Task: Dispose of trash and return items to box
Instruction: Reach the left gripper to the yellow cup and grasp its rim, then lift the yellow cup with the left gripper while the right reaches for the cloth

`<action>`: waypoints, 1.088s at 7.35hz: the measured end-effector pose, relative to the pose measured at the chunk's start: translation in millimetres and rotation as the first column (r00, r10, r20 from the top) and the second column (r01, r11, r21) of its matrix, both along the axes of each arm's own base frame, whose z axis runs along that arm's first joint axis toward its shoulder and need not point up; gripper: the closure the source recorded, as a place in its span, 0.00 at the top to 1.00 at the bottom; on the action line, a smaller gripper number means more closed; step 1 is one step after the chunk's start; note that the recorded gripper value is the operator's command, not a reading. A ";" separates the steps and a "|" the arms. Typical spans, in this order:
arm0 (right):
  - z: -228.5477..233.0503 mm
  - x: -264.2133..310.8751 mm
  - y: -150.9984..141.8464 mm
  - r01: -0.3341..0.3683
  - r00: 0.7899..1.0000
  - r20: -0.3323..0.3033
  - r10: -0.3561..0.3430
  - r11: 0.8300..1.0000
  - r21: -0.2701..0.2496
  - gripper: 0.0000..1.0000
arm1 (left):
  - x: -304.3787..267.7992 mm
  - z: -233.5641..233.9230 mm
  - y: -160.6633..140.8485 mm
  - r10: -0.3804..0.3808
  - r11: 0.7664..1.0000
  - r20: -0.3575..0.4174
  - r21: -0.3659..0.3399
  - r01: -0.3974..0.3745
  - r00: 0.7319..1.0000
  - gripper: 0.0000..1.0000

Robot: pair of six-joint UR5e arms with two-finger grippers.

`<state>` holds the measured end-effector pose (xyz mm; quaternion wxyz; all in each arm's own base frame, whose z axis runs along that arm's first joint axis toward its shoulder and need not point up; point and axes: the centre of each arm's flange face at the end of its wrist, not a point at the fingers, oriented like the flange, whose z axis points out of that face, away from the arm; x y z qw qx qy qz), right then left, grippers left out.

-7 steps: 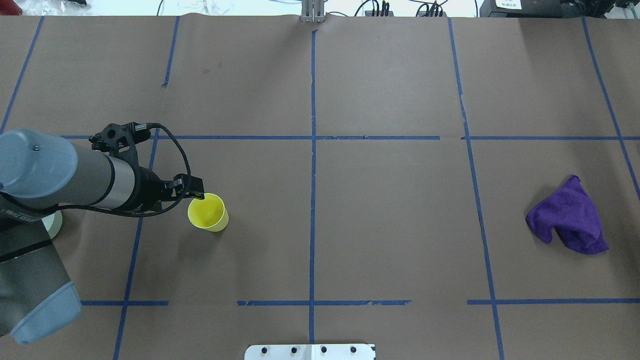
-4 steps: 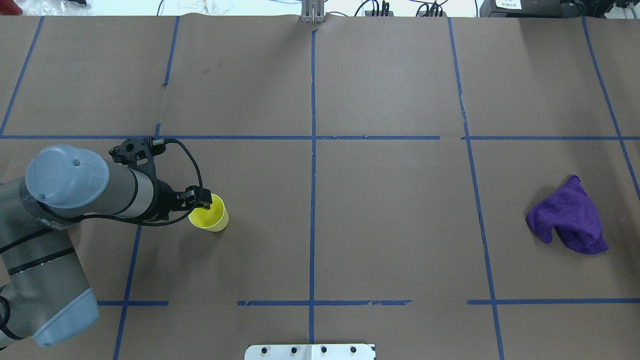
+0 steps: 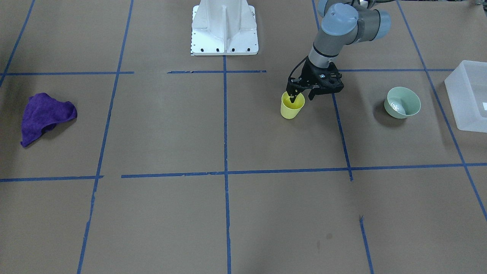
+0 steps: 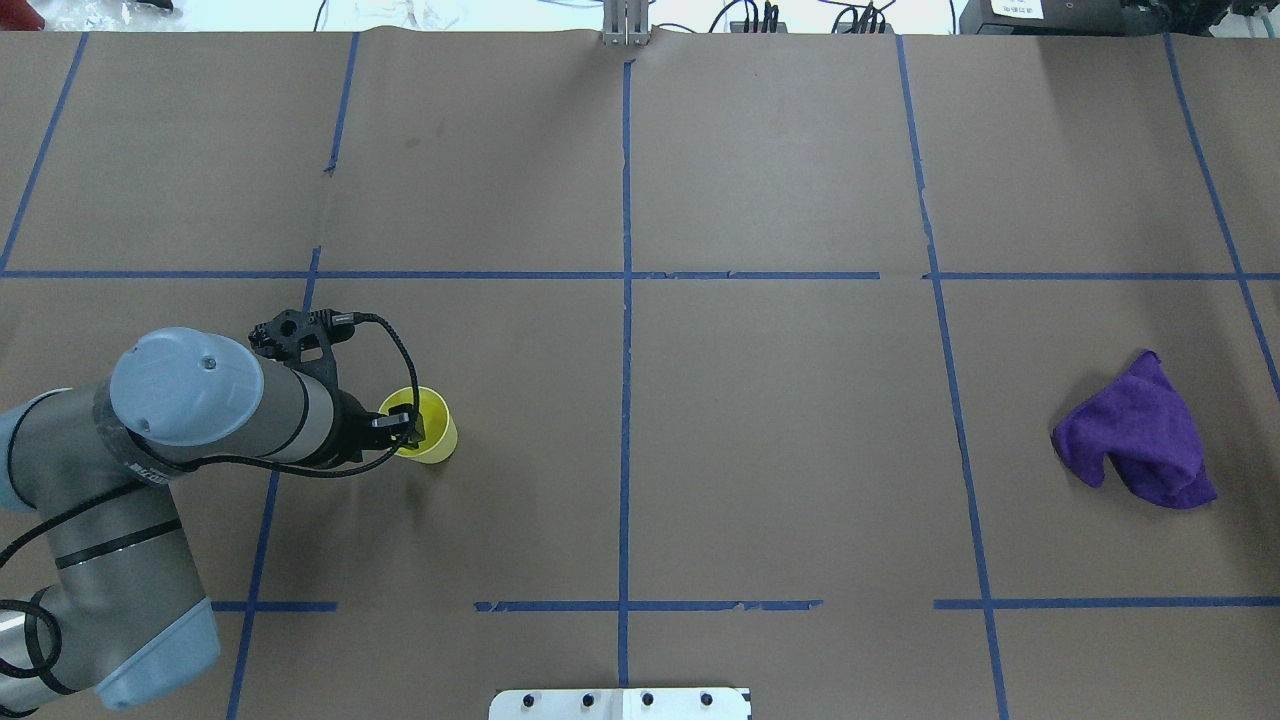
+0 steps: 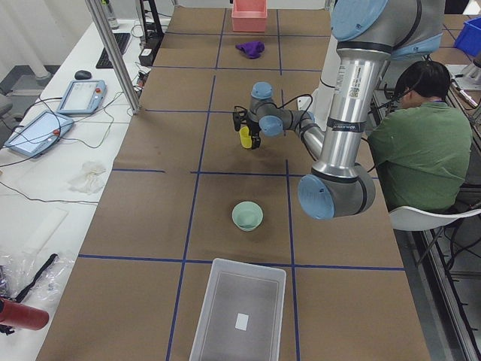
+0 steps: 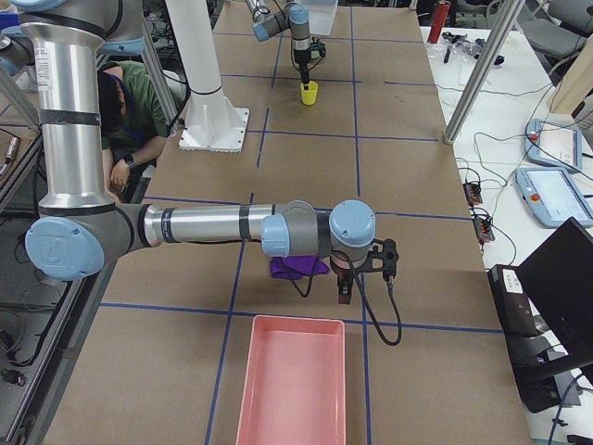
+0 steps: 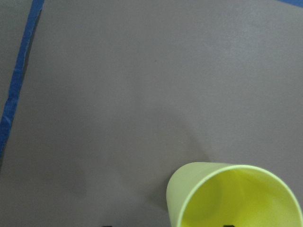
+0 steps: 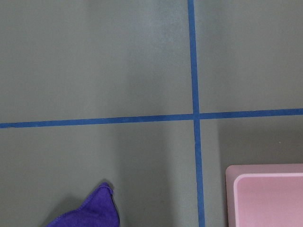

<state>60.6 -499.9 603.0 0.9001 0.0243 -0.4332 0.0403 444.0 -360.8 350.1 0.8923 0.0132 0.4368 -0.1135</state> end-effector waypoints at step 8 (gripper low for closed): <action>-15.2 -71.9 4.9 0.003 1.000 -0.026 -0.003 1.000 0.001 1.00 | -167.0 -80.1 -77.8 -0.078 0.992 0.050 0.103 0.072 0.996 0.00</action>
